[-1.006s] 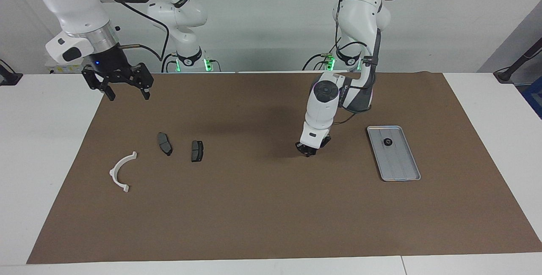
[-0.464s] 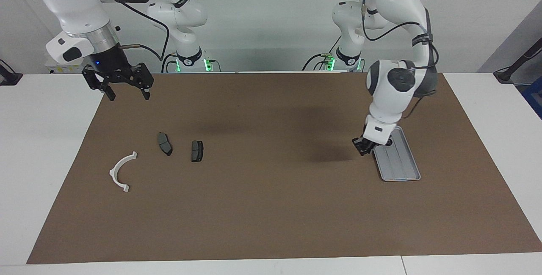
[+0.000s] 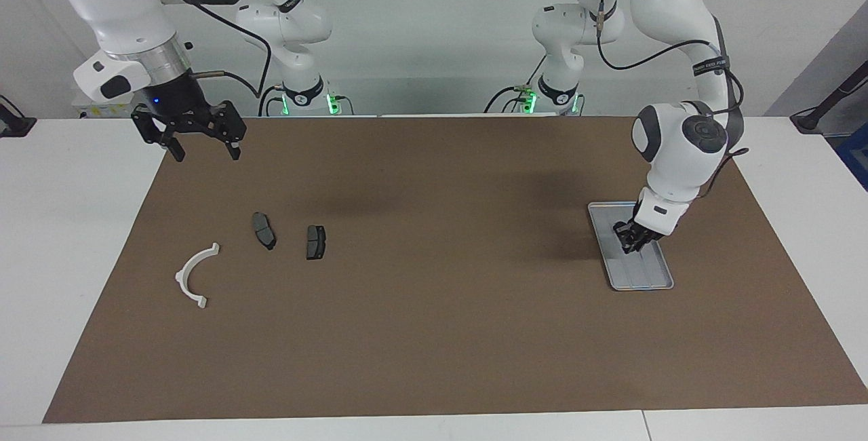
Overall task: Pick bearing gear from pile to tray
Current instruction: 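Carry the ring to the metal tray and lower it with the left gripper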
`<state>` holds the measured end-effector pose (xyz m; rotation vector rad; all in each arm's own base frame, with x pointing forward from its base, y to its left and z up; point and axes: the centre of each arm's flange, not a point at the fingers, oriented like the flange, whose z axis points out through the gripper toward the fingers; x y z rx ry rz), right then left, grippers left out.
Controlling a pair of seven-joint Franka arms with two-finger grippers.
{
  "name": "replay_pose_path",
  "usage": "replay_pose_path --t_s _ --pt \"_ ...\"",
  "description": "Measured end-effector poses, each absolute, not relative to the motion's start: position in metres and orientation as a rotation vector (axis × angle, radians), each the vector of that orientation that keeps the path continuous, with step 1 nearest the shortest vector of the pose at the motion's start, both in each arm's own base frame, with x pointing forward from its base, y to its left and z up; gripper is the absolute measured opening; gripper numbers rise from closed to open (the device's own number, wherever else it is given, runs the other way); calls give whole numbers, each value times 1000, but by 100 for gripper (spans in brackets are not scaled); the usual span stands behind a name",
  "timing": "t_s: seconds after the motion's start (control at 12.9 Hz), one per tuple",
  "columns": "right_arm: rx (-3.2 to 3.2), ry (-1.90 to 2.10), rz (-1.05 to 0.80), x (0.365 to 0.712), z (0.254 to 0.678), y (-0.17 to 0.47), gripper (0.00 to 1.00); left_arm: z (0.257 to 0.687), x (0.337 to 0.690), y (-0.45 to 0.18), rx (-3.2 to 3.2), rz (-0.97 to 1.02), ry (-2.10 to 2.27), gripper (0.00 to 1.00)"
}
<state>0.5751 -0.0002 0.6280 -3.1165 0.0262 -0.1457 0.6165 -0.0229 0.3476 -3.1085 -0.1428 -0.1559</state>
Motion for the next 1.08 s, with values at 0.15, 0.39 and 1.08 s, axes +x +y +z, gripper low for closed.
replay_pose_path --t_s 0.15,0.39,1.08 --pt "-3117 26 -145 575 628 0 100 334 619 -17 -3109 -169 -147 23" --pt "-3117 26 -134 575 624 0 100 321 622 -18 -3111 -179 -143 23" --pt "-3118 19 -118 576 619 3 100 307 621 -13 -3111 -159 -115 23"
